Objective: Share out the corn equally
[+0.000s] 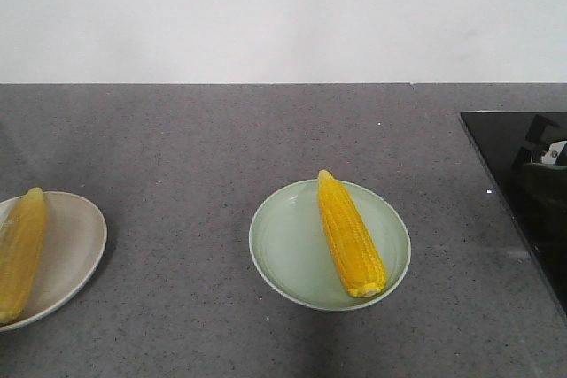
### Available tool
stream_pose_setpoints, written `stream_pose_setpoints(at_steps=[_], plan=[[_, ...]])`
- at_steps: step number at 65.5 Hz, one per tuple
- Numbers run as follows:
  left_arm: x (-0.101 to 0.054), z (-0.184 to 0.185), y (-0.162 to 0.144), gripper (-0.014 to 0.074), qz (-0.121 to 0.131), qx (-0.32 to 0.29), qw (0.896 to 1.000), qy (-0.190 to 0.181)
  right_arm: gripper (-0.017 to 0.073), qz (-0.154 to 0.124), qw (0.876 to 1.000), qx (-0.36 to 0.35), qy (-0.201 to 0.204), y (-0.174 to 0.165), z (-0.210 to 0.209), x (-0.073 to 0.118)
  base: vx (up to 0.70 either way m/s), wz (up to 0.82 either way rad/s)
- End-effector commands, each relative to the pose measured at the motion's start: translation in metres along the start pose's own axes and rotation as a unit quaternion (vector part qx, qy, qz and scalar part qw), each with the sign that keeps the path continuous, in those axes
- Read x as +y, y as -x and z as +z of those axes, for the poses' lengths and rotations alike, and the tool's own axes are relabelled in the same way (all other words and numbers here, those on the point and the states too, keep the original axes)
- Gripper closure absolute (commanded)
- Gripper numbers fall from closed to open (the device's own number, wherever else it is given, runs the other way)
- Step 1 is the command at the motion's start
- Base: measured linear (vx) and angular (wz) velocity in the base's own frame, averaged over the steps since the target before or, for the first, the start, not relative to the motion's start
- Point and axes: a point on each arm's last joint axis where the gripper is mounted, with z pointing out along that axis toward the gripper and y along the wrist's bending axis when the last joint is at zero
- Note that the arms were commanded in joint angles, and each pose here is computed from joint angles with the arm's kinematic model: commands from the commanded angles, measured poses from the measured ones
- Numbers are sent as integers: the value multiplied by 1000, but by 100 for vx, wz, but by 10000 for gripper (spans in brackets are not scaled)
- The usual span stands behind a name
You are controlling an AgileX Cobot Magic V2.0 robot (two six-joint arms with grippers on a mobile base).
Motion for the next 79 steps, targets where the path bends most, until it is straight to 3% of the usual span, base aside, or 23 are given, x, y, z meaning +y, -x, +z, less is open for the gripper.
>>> stream_pose_setpoints(at_steps=[1, 9, 16, 30, 33, 79], plan=[[-2, -8, 9, 21, -2, -63, 998, -19, 89, -4, 996, -86, -30, 10, -10, -3, 0, 0], [-2, -10, 7, 91, -2, -68, 997, -21, 188, -4, 994, -101, -36, 9, -14, -3, 0, 0], [-1, -10, 7, 204, 1, -68, 997, -19, 314, -4, 994, -100, -35, 9, -14, -3, 0, 0], [-1, -10, 7, 526, 2, -68, 997, -19, 566, -4, 994, -100, -35, 9, -14, -3, 0, 0], [-1, -10, 7, 603, 2, -68, 997, -19, 575, -4, 994, -100, -35, 9, -14, -3, 0, 0], [-1, -10, 7, 600, 0, -67, 998, -19, 570, 1, 994, -101, -33, 9, -14, -3, 0, 0]])
